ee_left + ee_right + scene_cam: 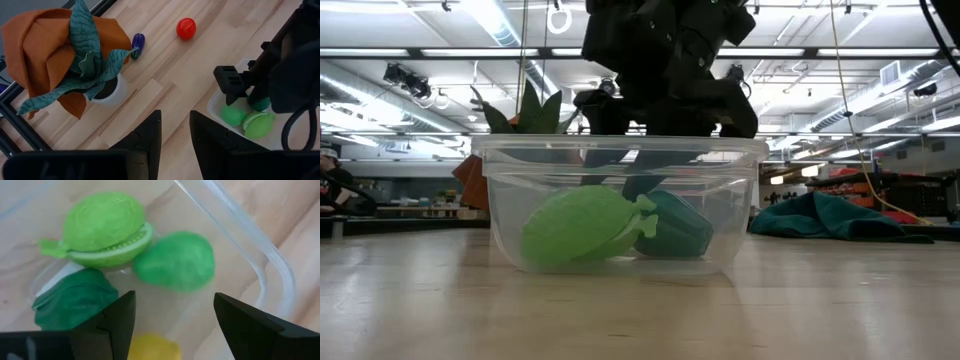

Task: Pick and placing Produce into tupperware
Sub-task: Put the tomatoes into the transparent bin

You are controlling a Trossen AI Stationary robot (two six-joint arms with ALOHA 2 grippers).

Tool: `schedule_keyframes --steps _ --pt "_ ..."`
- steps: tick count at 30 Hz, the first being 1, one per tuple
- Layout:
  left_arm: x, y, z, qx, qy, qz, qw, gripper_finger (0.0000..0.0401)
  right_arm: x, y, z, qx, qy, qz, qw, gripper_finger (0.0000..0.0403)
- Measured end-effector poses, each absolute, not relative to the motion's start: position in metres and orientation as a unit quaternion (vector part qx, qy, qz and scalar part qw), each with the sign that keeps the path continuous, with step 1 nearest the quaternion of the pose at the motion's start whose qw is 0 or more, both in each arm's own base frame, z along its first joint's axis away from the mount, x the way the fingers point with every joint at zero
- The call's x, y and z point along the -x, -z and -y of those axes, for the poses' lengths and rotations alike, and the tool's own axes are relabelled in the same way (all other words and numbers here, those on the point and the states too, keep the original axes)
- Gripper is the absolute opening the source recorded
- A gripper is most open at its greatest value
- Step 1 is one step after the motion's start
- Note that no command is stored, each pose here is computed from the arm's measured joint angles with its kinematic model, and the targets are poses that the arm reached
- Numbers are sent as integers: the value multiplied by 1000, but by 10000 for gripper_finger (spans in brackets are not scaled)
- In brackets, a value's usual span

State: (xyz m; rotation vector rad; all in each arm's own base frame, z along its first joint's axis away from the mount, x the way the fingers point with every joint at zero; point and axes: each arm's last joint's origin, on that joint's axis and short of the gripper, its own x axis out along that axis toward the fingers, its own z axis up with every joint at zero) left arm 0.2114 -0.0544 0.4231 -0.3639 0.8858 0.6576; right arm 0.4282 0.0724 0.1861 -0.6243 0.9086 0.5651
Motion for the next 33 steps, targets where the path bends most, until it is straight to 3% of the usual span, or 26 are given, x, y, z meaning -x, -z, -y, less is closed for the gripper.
schedule_keyframes --steps 5,12,19,27,33 --pt "-212 -423 54 172 -311 -419 836 107 -423 -203 -70 295 -236 -422 824 228" --pt "-212 -423 54 170 -312 -417 836 107 -401 -258 -64 285 -181 -400 852 221" --pt "-212 -423 55 169 -313 -416 837 107 -364 -302 -44 204 -93 -435 872 210" --pt "-214 -422 55 174 -314 -413 837 107 -337 -314 -21 117 -28 -491 863 193" --pt "-214 -423 55 176 -313 -411 838 107 -333 -289 -6 96 -5 -521 848 190"
